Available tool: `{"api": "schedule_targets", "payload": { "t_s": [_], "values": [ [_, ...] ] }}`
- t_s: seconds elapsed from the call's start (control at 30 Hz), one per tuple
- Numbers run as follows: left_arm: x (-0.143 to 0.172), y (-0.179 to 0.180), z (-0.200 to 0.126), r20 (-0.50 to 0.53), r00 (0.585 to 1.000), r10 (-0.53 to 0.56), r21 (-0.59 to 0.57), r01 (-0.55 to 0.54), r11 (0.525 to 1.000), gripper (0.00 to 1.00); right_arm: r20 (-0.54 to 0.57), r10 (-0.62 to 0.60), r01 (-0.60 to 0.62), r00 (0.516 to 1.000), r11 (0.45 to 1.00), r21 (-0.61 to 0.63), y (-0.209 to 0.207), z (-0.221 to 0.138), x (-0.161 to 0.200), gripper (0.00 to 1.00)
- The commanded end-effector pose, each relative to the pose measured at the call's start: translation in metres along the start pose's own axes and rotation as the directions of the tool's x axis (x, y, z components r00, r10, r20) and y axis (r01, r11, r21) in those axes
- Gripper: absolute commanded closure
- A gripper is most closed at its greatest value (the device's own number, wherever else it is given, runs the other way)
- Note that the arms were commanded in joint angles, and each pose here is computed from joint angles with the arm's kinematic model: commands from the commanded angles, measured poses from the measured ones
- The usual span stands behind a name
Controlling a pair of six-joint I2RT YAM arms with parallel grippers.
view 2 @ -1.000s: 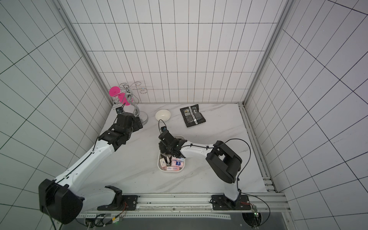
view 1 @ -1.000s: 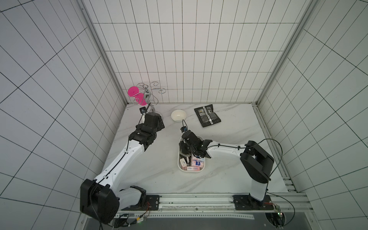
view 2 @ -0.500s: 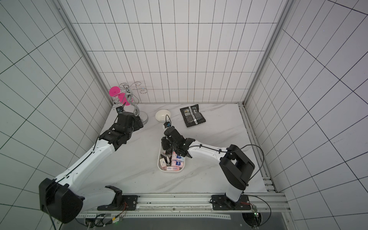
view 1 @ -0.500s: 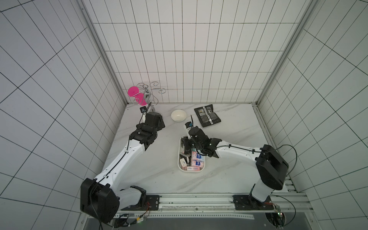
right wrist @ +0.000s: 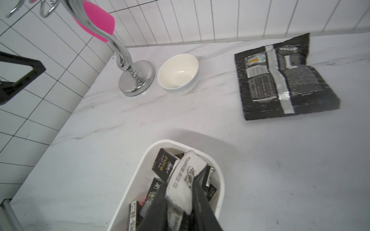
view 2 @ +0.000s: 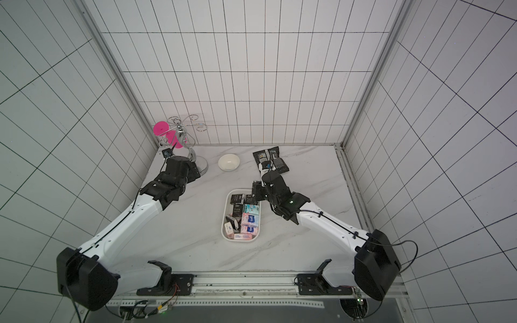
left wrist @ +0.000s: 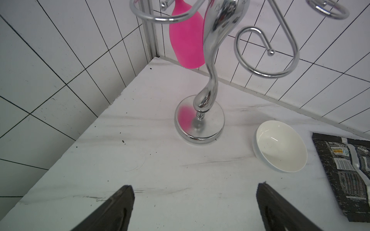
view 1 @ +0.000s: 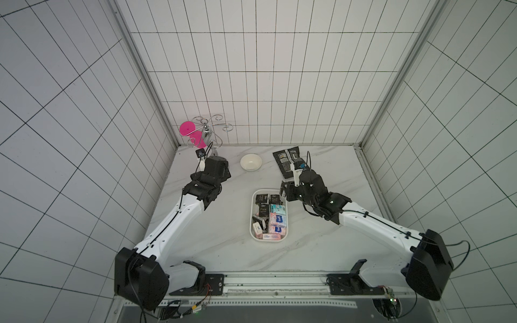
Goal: Take the pocket tissues out of the storage box
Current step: Pick up the pocket tissues from the storage box, then place the pocket tissues at the center of the board.
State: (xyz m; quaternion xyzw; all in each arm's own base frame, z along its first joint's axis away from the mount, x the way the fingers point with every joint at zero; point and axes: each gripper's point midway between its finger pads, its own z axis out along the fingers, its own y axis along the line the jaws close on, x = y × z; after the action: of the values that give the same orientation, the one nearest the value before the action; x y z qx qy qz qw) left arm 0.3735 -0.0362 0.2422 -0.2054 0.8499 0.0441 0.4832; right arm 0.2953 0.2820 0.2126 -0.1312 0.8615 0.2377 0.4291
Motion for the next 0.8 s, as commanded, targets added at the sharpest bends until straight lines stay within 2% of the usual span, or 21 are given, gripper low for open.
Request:
{"api": "schedule_targets", "payload": {
  "t_s": [0.0, 0.2, 0.4, 0.63, 0.77],
  "values": [
    [-0.011, -0.007, -0.001, 0.027, 1.000, -0.013, 0.014, 0.012, 1.000, 0.01, -0.114, -0.038, 0.058, 0.993, 0.982, 0.181, -0.050, -0.011, 0.033, 0.79],
    [-0.011, -0.012, 0.000, 0.020, 1.000, -0.004, 0.035, 0.003, 0.999, 0.01, -0.279, -0.025, 0.136, 0.960, 0.912, 0.387, -0.114, -0.019, 0.071, 0.79],
    [-0.013, -0.015, -0.002, 0.020, 1.000, -0.010, 0.050, 0.009, 0.999, 0.01, -0.381, -0.014, 0.223, 0.924, 0.830, 0.512, -0.154, -0.015, 0.092, 0.79],
    [-0.014, -0.021, -0.001, 0.003, 1.000, -0.014, 0.064, 0.014, 0.998, 0.01, -0.476, 0.030, 0.236, 0.879, 0.841, 0.488, -0.157, 0.020, 0.113, 0.79],
    [-0.016, -0.020, -0.003, 0.011, 1.000, -0.020, 0.067, 0.020, 0.998, 0.01, -0.473, 0.046, 0.198, 0.880, 0.869, 0.453, -0.149, 0.039, 0.115, 0.70]
  ]
}}
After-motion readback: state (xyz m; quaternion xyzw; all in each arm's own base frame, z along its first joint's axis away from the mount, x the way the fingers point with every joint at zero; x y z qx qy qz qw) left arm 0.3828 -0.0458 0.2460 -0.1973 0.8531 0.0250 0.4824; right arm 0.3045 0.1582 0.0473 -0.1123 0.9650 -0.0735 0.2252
